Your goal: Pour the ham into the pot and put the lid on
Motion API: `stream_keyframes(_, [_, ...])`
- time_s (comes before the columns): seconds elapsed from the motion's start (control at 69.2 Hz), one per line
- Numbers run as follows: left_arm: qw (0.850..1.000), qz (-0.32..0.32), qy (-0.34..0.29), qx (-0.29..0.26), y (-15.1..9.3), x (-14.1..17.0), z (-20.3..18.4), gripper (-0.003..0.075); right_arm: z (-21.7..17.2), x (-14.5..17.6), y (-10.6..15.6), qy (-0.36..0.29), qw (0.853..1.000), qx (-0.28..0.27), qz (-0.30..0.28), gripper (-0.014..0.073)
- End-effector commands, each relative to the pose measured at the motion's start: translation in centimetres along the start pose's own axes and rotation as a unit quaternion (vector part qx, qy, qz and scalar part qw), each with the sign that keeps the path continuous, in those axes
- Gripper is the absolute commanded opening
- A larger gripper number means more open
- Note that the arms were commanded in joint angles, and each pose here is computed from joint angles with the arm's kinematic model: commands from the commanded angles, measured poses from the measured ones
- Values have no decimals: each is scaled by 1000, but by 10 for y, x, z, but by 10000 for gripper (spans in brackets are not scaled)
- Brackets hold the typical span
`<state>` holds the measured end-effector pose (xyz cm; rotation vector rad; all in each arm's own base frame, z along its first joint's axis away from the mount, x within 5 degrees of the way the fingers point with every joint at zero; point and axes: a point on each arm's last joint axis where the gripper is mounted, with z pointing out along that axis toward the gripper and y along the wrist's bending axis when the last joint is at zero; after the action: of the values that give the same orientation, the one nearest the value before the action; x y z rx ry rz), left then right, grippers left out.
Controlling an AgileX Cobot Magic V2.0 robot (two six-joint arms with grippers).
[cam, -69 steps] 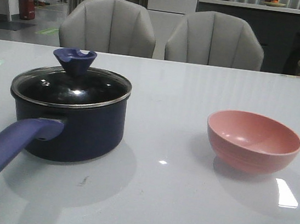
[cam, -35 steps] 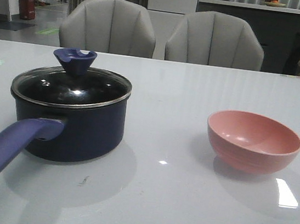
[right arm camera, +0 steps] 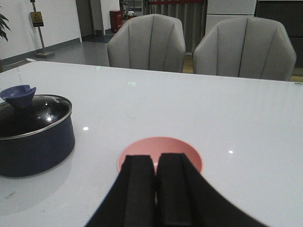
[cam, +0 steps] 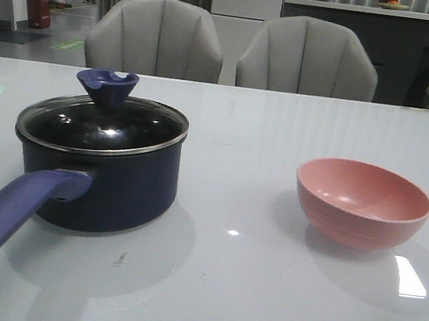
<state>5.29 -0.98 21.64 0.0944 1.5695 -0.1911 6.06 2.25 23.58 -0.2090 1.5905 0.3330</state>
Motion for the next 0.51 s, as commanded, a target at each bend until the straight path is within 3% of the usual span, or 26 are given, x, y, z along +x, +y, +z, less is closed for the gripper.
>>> stream_keyframes(0.0, [996, -13, -83, -10, 1, -8, -2, 112, -1, -16, 0, -46, 999, 5, 1, 161])
stream_keyframes(0.492, [997, -13, -72, -13, 2, 6, 1, 112, -1, -16, 0, -46, 999, 5, 1, 161])
